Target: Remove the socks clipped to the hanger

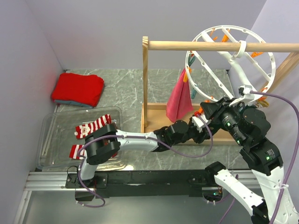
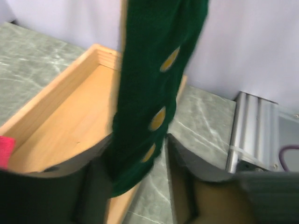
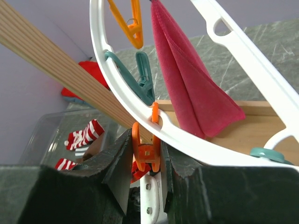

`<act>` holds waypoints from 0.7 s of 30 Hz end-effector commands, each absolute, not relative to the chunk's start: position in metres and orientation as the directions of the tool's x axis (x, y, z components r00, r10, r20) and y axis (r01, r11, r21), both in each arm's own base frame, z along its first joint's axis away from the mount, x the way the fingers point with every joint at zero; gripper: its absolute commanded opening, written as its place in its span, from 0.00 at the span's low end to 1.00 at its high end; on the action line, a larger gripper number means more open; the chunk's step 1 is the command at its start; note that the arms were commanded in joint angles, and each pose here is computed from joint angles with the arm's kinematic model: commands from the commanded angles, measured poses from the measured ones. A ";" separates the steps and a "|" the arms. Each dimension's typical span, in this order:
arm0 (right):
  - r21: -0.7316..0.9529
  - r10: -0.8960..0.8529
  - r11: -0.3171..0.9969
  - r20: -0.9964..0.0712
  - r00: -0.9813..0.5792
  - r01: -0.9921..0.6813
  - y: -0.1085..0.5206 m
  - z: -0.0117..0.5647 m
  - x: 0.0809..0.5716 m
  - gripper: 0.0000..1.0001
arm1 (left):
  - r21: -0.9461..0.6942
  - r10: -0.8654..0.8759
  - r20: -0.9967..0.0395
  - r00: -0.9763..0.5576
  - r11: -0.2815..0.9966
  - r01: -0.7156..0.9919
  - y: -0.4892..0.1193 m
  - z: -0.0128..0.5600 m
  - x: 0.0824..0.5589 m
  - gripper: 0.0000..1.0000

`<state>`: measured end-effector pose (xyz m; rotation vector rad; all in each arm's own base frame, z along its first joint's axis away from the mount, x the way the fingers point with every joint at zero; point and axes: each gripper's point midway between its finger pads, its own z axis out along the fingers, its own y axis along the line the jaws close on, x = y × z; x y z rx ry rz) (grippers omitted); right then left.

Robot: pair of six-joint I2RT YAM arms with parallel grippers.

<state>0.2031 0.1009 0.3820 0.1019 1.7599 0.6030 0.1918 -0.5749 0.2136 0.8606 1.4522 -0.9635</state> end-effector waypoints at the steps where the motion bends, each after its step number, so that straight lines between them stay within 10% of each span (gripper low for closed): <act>1: 0.466 0.358 0.829 -0.867 -0.346 -0.310 0.115 0.379 0.191 0.04 | -0.175 -0.086 -0.984 -0.159 0.244 0.954 -0.578 0.260 0.167 0.41; 5: 0.465 0.359 0.830 -0.867 -0.345 -0.308 0.114 0.381 0.189 0.16 | -0.258 -0.130 -0.964 -0.232 0.235 0.937 -0.560 0.277 0.159 0.09; 21: 0.409 0.320 0.879 -0.887 -0.333 -0.245 0.084 0.392 0.163 0.80 | -0.451 -0.078 -0.892 -0.446 0.088 0.888 -0.492 0.307 0.101 0.01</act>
